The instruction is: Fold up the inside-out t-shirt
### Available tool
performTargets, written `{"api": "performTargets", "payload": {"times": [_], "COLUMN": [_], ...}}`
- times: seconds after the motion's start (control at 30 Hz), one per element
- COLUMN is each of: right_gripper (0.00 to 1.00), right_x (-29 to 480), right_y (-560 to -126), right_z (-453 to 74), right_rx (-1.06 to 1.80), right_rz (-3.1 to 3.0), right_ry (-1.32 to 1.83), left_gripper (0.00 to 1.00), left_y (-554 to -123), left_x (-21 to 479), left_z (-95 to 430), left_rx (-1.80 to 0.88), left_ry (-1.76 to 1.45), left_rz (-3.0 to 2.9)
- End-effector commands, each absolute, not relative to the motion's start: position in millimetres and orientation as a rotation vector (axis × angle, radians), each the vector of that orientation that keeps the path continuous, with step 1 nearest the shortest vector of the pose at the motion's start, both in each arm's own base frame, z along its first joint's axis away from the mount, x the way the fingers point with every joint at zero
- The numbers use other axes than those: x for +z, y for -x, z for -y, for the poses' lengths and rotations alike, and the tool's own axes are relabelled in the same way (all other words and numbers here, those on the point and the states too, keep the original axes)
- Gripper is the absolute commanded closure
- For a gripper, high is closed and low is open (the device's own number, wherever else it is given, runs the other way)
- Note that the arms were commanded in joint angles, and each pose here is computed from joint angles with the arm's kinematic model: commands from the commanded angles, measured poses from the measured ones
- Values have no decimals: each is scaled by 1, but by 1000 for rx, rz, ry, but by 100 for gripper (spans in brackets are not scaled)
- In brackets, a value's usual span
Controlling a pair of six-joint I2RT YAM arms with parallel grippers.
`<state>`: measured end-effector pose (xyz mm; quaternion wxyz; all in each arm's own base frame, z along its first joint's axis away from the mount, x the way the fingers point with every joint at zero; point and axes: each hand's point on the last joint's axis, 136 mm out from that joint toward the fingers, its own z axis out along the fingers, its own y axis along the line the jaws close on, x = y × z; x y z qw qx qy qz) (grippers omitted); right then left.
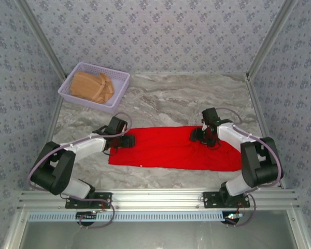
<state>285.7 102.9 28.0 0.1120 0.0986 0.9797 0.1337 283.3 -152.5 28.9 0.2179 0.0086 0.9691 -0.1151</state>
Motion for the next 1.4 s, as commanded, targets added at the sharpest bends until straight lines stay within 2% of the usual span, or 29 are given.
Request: {"api": "performTargets", "payload": {"times": [0.0, 0.13, 0.37, 0.47, 0.6, 0.73, 0.97, 1.37], "right_gripper": [34, 34, 33, 29, 9, 0, 0, 0], "right_x": [16, 12, 35, 63, 76, 69, 53, 26], "right_y": [-279, -275, -286, -291, -295, -295, -309, -317], "right_z": [-124, -159, -217, -197, -126, -75, -41, -51], "right_rx": [496, 538, 604, 464, 237, 165, 131, 238], "right_rz": [-2902, -2935, -2929, -2882, -2867, -2913, -2967, -3048], "right_ry": [-253, -138, 101, 166, 65, -71, -123, -15], "left_gripper": [28, 28, 26, 24, 21, 21, 21, 21], "left_y": [-269, -265, -261, -268, -280, -284, -290, -291], "left_x": [11, 21, 55, 85, 111, 118, 124, 122], "left_z": [129, 109, 55, 50, 79, 111, 128, 134], "left_rx": [-256, -251, -173, -183, -359, -520, -550, -556], "left_ry": [67, 230, 513, 492, 378, 277, 188, 141], "left_rz": [-2739, -2676, -2431, -2324, -2299, -2325, -2341, -2351]}}
